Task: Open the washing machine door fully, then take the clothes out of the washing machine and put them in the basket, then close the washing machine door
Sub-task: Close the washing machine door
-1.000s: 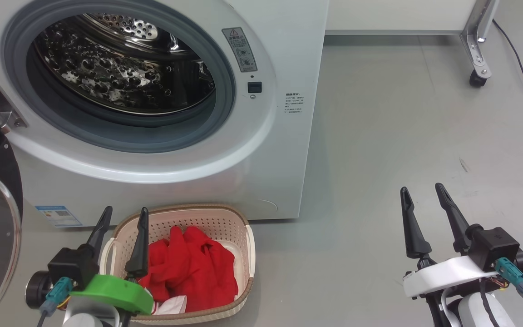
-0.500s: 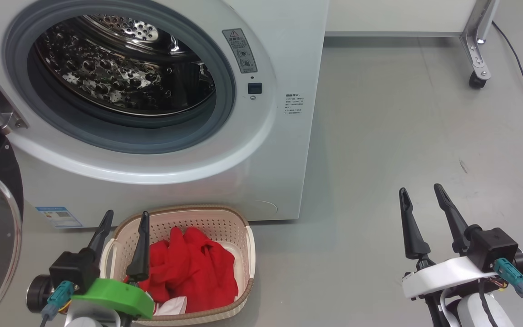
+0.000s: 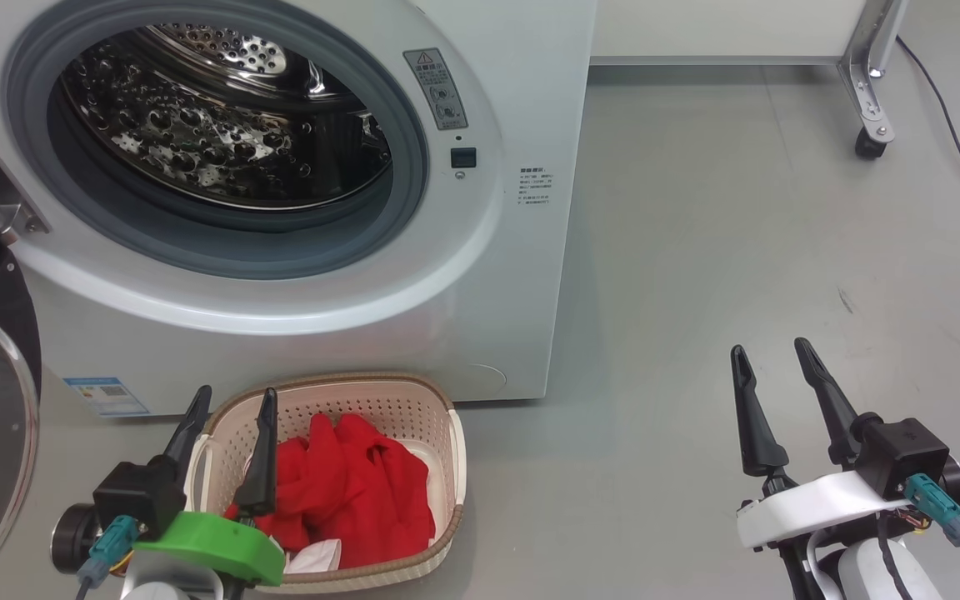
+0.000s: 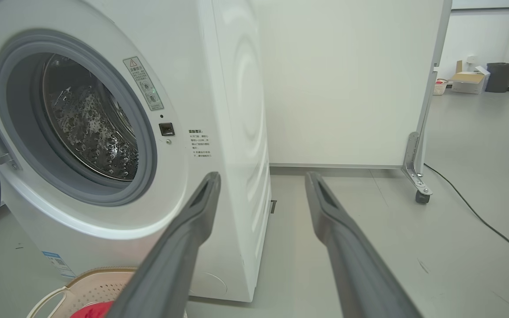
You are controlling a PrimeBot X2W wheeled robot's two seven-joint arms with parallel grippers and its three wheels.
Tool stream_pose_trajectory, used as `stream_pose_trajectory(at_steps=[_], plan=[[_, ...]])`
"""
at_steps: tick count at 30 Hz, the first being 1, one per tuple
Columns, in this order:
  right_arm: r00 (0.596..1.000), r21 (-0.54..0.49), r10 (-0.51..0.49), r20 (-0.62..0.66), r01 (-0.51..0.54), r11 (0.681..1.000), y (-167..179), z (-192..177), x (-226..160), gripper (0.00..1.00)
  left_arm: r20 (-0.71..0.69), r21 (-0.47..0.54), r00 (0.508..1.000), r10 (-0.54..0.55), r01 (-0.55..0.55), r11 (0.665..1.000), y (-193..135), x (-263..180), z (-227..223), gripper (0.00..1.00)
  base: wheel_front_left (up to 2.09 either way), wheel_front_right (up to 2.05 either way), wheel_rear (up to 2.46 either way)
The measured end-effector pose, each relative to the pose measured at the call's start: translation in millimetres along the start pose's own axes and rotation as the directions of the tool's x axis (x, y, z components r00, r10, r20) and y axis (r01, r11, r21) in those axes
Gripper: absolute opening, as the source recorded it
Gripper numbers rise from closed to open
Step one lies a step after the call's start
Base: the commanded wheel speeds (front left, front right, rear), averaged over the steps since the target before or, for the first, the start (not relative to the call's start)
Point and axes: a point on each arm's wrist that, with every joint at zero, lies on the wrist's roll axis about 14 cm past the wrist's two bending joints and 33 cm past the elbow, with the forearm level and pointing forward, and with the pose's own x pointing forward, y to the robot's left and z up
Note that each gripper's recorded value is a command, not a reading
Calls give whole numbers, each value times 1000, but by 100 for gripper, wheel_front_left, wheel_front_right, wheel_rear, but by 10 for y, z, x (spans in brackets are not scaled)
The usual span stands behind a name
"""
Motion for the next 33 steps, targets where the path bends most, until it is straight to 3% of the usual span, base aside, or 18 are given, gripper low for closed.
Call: stream_pose_trajectory(at_steps=[33], plan=[[1000, 7, 0, -13, 0, 1000, 7, -49, 19, 100, 11, -1, 1000, -4, 4, 1000, -16, 20, 31, 100, -99, 99, 0]])
